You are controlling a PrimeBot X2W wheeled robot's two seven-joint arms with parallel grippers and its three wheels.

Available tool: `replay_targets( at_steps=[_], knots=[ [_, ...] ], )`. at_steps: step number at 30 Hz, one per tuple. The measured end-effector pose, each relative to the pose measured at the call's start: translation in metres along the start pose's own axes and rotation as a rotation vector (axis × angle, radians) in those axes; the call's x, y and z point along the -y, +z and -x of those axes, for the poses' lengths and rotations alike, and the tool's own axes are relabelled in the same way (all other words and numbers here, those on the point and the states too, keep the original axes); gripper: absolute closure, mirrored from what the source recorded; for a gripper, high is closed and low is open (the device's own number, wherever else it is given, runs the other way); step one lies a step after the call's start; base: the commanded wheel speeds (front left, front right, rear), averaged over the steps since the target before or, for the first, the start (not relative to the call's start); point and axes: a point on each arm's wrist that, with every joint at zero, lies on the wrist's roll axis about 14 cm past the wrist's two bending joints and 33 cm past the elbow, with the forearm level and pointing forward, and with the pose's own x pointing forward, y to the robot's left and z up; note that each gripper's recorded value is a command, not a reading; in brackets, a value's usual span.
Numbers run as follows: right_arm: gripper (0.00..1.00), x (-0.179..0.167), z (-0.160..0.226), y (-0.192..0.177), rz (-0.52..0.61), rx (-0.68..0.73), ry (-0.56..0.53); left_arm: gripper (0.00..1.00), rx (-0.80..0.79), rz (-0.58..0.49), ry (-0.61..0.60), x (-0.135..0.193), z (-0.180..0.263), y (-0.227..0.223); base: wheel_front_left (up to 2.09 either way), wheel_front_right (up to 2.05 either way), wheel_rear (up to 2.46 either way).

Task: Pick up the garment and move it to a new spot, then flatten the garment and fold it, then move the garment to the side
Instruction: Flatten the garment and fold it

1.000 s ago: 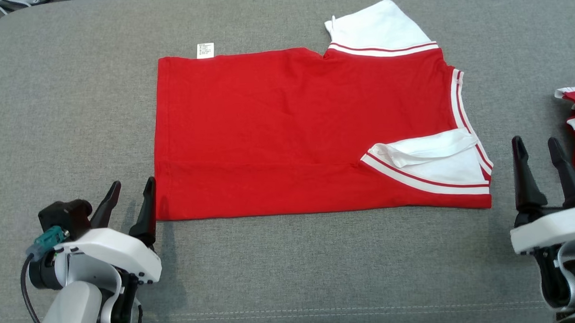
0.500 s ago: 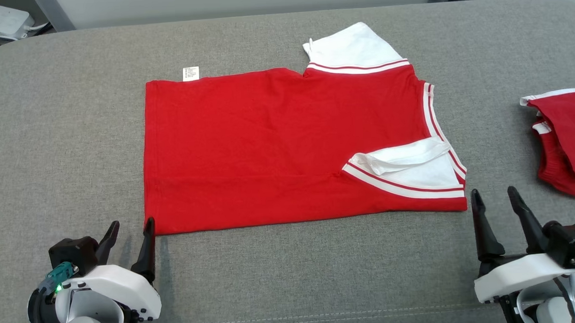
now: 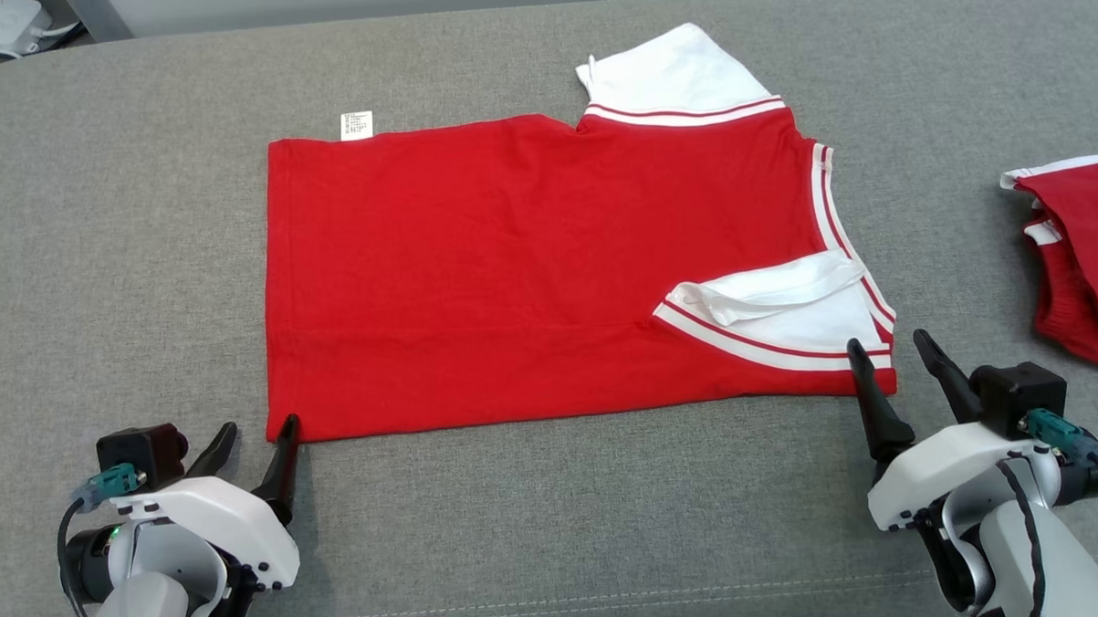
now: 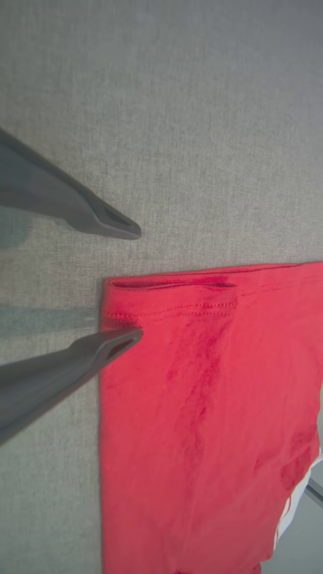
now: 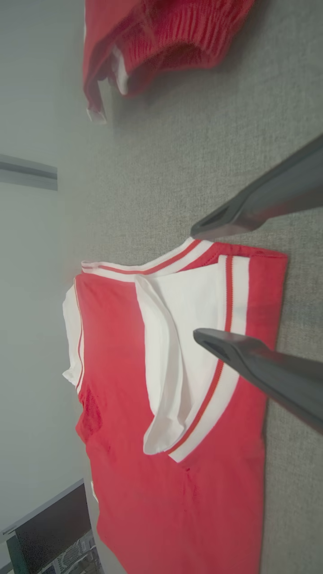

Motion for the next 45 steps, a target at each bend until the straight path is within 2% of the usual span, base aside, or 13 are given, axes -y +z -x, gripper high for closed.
replay_targets(
  at_steps=[11,13,14,15,16,17,18,28,31,41,42,43,45],
  knots=[
    [0.00,0.007,-0.019,-0.031,0.052,-0.158,-0.010,0.00,-0.088,0.062,-0.043,0.007,-0.018,-0.012,0.00,0.00,0.00],
    [0.00,0.006,-0.020,-0.035,0.044,-0.177,-0.013,0.63,-0.100,0.074,-0.054,0.008,-0.020,-0.013,0.00,0.00,0.00],
    [0.00,0.005,-0.020,-0.035,0.042,-0.182,-0.013,1.00,-0.103,0.076,-0.057,0.008,-0.020,-0.014,0.00,0.00,0.00],
    [0.00,0.005,-0.022,-0.034,0.039,-0.179,-0.013,1.00,-0.107,0.080,-0.057,0.008,-0.020,-0.014,0.00,0.00,0.00],
    [0.20,0.005,-0.023,-0.033,0.035,-0.181,-0.015,1.00,-0.114,0.089,-0.059,0.008,-0.021,-0.015,0.00,0.00,0.00],
    [0.64,0.005,-0.023,-0.033,0.027,-0.179,-0.020,1.00,-0.120,0.093,-0.064,0.008,-0.021,-0.016,0.00,0.00,0.00],
    [1.00,0.004,-0.023,-0.034,0.022,-0.181,-0.020,1.00,-0.131,0.091,-0.066,0.009,-0.021,-0.017,0.00,0.00,0.00],
    [1.00,-0.011,-0.020,-0.032,-0.098,-0.181,0.002,1.00,-0.175,0.130,-0.103,0.012,-0.006,-0.025,0.00,0.00,0.00],
    [1.00,-0.016,-0.012,-0.033,-0.153,-0.183,0.008,1.00,-0.181,0.133,-0.100,0.006,0.003,-0.029,0.00,0.00,0.00],
    [1.00,-0.014,0.026,-0.037,-0.197,-0.216,0.004,1.00,-0.213,0.132,-0.041,-0.013,0.031,-0.038,0.00,0.00,0.00],
    [0.73,-0.014,0.028,-0.035,-0.207,-0.204,-0.002,0.72,-0.217,0.140,-0.036,-0.014,0.031,-0.038,0.00,0.00,0.00],
    [0.00,-0.014,0.029,-0.033,-0.204,-0.199,-0.002,0.00,-0.217,0.140,-0.032,-0.013,0.031,-0.037,0.00,0.00,0.00],
    [0.00,-0.013,0.032,-0.032,-0.185,-0.196,-0.006,0.00,-0.204,0.139,-0.022,-0.013,0.031,-0.034,0.00,0.00,0.00]
  ],
)
